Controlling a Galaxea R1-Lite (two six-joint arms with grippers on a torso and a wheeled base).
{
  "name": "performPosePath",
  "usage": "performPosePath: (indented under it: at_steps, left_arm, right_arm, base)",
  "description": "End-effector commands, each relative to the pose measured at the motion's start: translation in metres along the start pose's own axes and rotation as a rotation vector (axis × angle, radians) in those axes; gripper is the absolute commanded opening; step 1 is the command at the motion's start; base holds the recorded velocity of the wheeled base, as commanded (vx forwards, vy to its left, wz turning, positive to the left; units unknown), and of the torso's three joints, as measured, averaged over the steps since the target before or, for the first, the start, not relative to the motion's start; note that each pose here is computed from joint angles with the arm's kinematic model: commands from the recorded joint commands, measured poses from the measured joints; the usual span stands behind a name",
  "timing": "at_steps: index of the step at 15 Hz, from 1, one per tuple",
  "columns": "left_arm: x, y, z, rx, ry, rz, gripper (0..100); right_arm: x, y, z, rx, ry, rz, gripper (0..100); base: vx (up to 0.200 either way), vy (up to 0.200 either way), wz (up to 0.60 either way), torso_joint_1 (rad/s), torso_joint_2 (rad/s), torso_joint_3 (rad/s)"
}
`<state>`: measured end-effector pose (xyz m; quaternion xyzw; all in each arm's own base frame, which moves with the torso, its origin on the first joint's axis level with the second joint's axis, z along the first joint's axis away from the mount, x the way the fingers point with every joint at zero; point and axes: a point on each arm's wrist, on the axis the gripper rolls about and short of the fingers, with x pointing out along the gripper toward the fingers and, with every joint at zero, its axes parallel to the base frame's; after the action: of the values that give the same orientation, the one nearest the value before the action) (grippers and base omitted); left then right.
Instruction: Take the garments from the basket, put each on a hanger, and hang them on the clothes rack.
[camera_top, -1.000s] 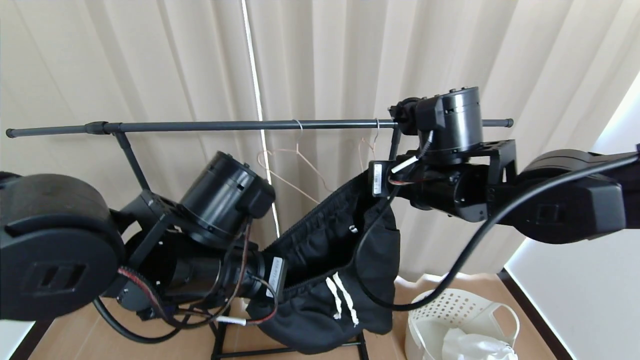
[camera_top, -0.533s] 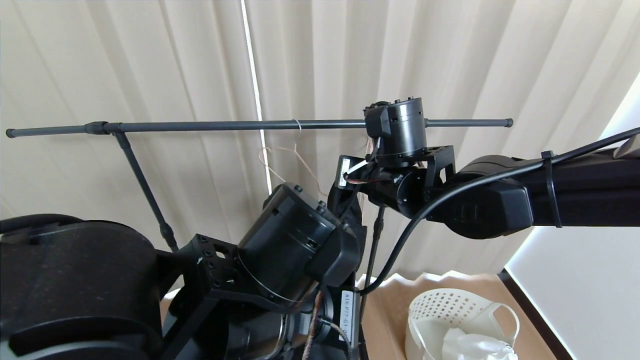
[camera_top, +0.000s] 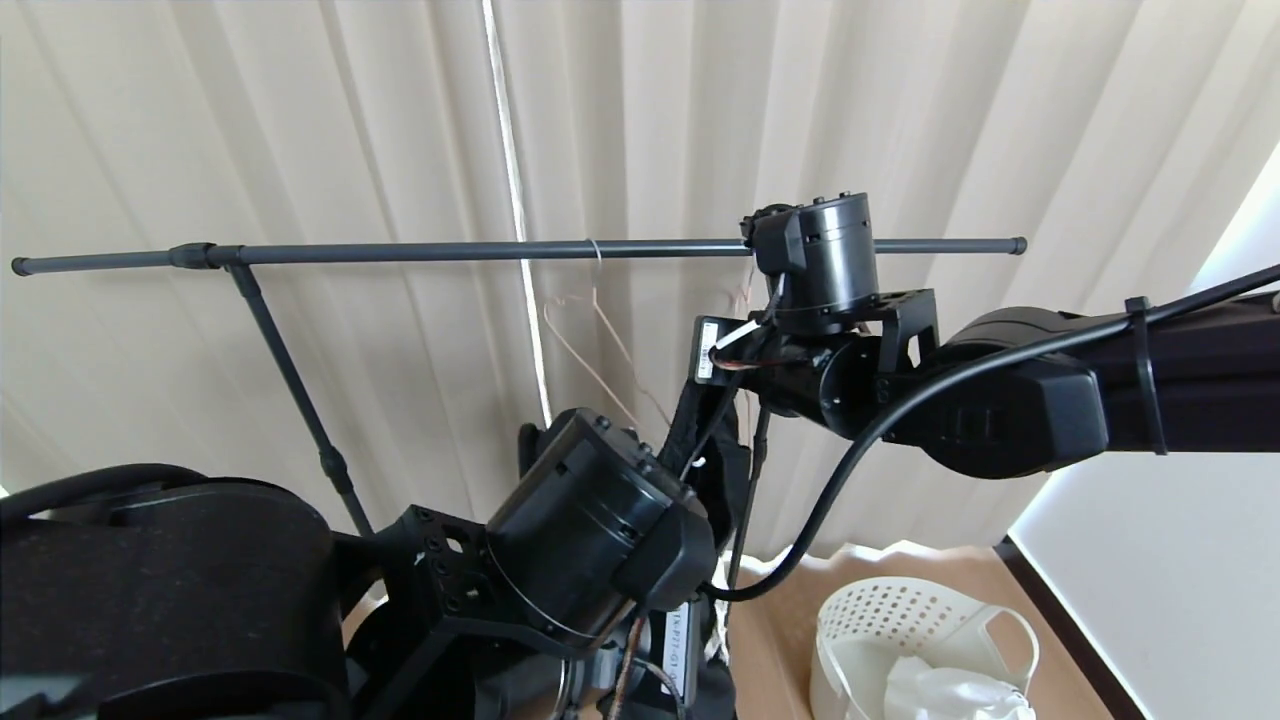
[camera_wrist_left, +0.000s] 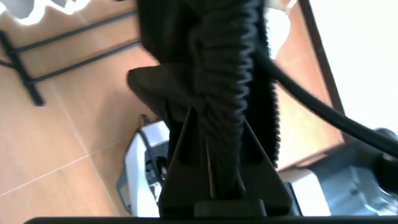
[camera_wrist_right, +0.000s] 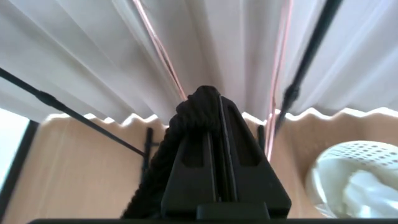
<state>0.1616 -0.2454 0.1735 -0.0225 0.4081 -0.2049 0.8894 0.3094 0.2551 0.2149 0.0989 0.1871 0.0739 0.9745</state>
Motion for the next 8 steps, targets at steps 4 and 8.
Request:
performPosePath:
  at_steps: [4,8]
  left_arm:
    - [0.014,0.055,0.027,-0.074,-0.053,0.178,0]
    - [0.041,0.065,0.052,-0.103,-0.079,0.221,0]
  right_arm:
    - [-0.039,-0.032,0.014,-0.145,0.039,-0.048,0]
    - [-0.066,-0.051,0.002,-0.336,0.096,-0.057,0]
  base:
    - [0.000,0.000,0.00,0.000,0.00,0.000]
    - [0.000,0.000,0.00,0.000,0.00,0.000]
